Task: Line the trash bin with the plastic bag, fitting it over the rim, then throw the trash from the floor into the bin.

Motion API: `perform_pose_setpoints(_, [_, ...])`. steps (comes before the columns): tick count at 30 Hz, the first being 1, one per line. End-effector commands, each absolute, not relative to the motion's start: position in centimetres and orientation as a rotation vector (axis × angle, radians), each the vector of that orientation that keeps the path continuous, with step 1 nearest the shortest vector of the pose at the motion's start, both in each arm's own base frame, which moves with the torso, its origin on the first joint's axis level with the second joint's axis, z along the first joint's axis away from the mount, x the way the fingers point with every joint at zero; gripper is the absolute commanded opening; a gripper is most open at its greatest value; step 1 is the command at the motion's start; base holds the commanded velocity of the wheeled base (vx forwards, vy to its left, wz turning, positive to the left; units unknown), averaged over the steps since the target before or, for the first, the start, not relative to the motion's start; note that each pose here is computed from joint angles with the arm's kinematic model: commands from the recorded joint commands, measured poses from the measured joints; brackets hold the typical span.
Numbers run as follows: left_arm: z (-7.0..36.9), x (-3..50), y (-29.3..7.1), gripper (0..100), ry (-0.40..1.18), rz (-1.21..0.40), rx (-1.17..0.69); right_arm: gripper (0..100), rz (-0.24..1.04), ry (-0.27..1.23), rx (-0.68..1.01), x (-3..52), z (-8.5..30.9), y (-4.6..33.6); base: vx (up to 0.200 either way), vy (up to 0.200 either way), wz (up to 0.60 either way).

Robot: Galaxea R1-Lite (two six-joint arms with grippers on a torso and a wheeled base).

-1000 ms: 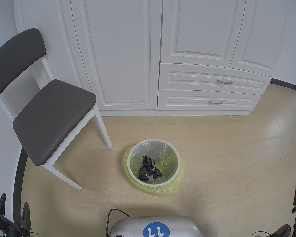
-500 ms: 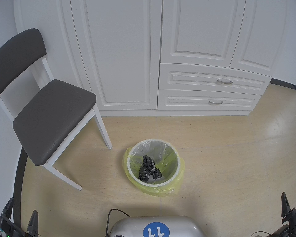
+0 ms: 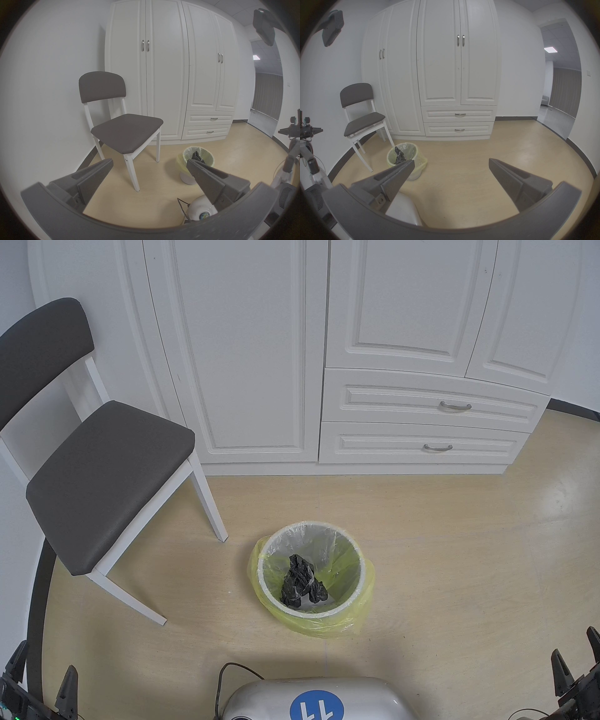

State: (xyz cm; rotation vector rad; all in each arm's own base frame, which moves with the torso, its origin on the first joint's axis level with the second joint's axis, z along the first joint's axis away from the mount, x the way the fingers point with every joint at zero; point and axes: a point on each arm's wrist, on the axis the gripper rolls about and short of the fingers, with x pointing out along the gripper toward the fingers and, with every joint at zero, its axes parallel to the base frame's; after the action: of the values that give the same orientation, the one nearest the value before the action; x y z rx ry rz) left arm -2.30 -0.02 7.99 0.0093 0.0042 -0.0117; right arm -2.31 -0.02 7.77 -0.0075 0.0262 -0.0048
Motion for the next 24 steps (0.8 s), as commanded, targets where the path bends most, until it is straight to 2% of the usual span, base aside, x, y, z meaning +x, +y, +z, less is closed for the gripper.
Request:
perform_pose_setpoints(1, [7.51, -2.29, -0.02, 100, 0.006, -0.011, 0.009, 100, 0.005, 0.002, 0.008, -2.28, 7.58, 0.0, 0.0, 0.0, 0.0])
perform_pose_setpoints(24, [7.53, -2.29, -0.02, 100, 0.005, -0.011, 0.0, 100, -0.009, -0.002, 0.021, -2.29, 7.64, -0.03, 0.0, 0.0, 0.0])
